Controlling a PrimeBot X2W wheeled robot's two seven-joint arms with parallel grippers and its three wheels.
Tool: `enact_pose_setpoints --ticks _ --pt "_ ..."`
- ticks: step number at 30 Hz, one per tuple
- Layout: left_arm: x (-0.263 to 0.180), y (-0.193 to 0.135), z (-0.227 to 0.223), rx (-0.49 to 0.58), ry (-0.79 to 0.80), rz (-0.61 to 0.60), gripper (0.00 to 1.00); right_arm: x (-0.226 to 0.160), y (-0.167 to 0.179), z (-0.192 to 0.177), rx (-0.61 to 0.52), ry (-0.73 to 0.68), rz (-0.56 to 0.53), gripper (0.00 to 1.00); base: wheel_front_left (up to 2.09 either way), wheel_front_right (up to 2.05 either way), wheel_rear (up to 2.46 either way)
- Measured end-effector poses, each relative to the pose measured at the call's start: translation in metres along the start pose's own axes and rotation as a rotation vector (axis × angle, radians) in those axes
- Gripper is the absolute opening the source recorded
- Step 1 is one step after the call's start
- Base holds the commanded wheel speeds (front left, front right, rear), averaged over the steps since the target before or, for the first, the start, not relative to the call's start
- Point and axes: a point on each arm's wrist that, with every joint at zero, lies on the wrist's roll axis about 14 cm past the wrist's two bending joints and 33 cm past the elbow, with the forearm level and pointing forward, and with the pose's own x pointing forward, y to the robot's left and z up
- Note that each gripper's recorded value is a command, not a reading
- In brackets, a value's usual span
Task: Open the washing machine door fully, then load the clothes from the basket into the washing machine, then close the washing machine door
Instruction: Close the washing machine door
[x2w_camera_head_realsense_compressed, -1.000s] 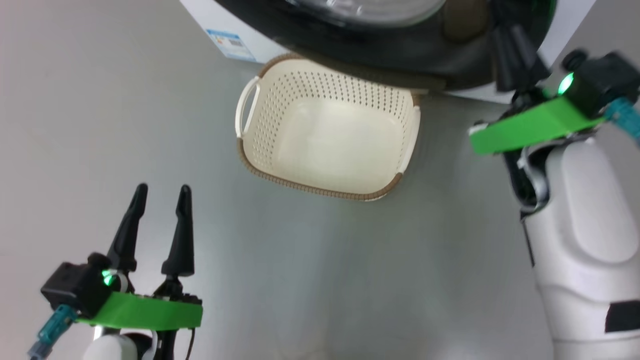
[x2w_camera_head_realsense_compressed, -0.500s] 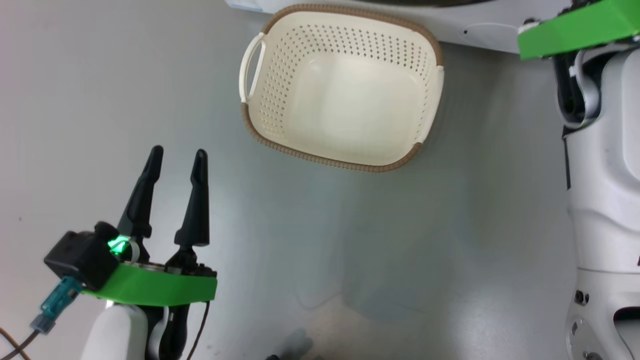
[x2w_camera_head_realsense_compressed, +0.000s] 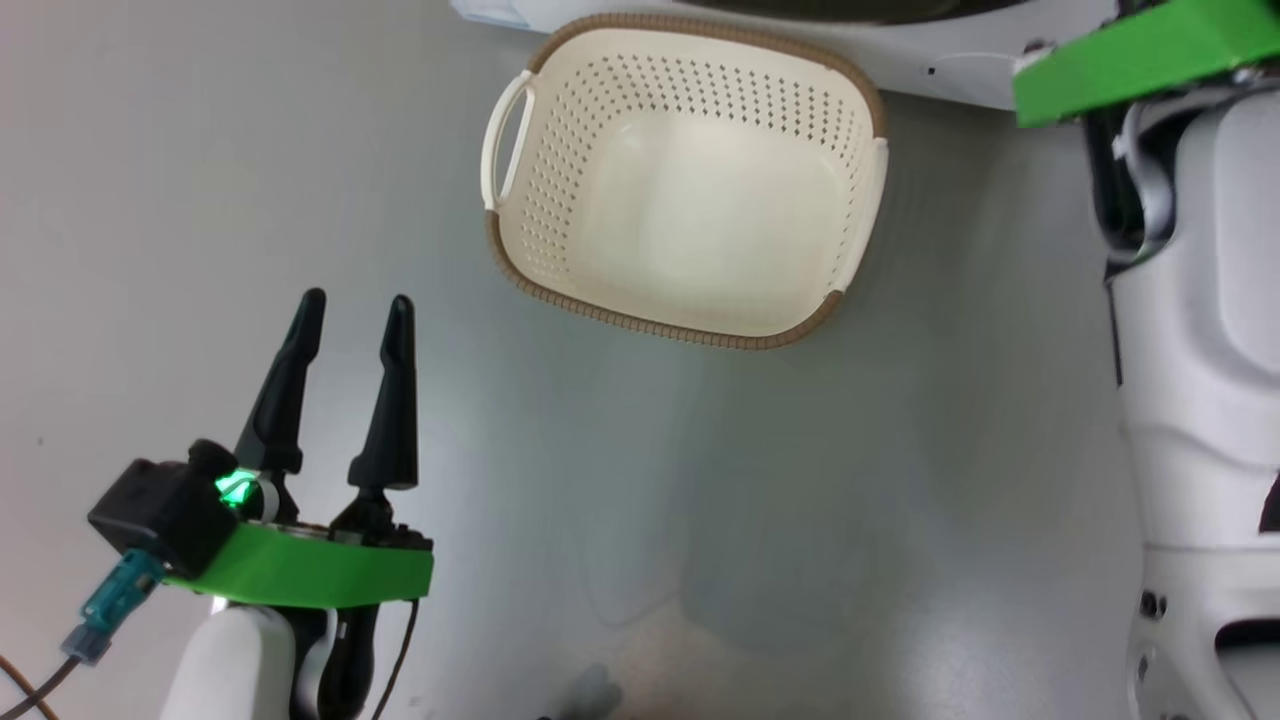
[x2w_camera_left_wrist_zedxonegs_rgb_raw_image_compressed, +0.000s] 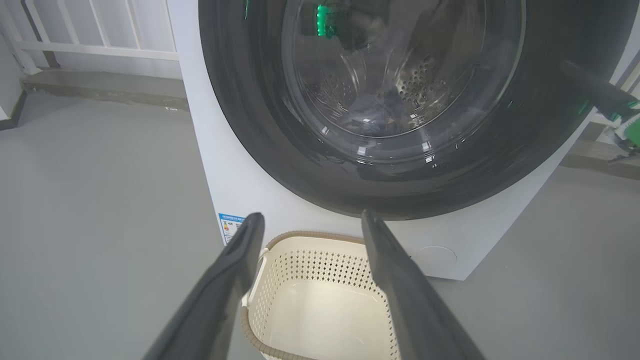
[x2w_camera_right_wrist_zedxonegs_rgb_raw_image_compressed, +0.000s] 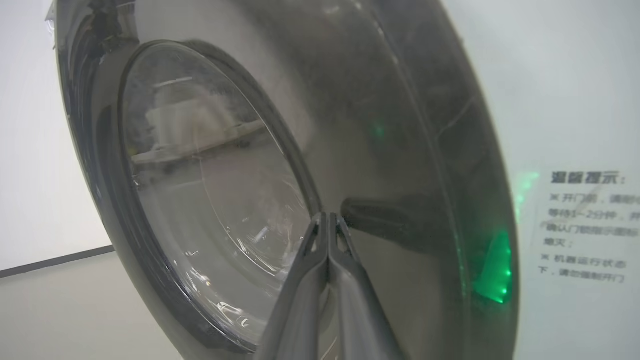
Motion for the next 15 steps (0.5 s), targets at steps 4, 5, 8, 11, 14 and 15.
enact_pose_setpoints --ticks 4,5,8,11,14,15 --pt "0.0 -0.001 0.007 -0.009 -0.022 -0.002 1.0 -0.024 -0.001 -0.013 0.034 0.06 -0.016 0.0 0.0 0.0 0.0" --pt "0.0 -0.001 0.009 -0.011 -0.028 -0.004 1.0 -0.031 -0.002 -0.017 0.032 0.079 -0.019 0.0 0.0 0.0 0.0" --pt "0.0 -0.004 0.014 -0.019 -0.044 -0.013 1.0 -0.054 0.0 -0.026 0.042 0.13 -0.024 0.0 0.0 0.0 0.0" --pt "-0.001 -0.008 0.017 -0.023 -0.054 -0.024 1.0 -0.074 -0.002 -0.027 0.06 0.158 -0.042 0.0 0.0 0.0 0.0" --pt "-0.003 -0.012 0.018 -0.02 -0.057 -0.037 1.0 -0.093 -0.005 -0.023 0.061 0.177 -0.059 0.0 0.0 0.0 0.0" --pt "-0.003 -0.013 0.019 -0.019 -0.06 -0.041 1.0 -0.099 -0.006 -0.022 0.062 0.183 -0.065 0.0 0.0 0.0 0.0"
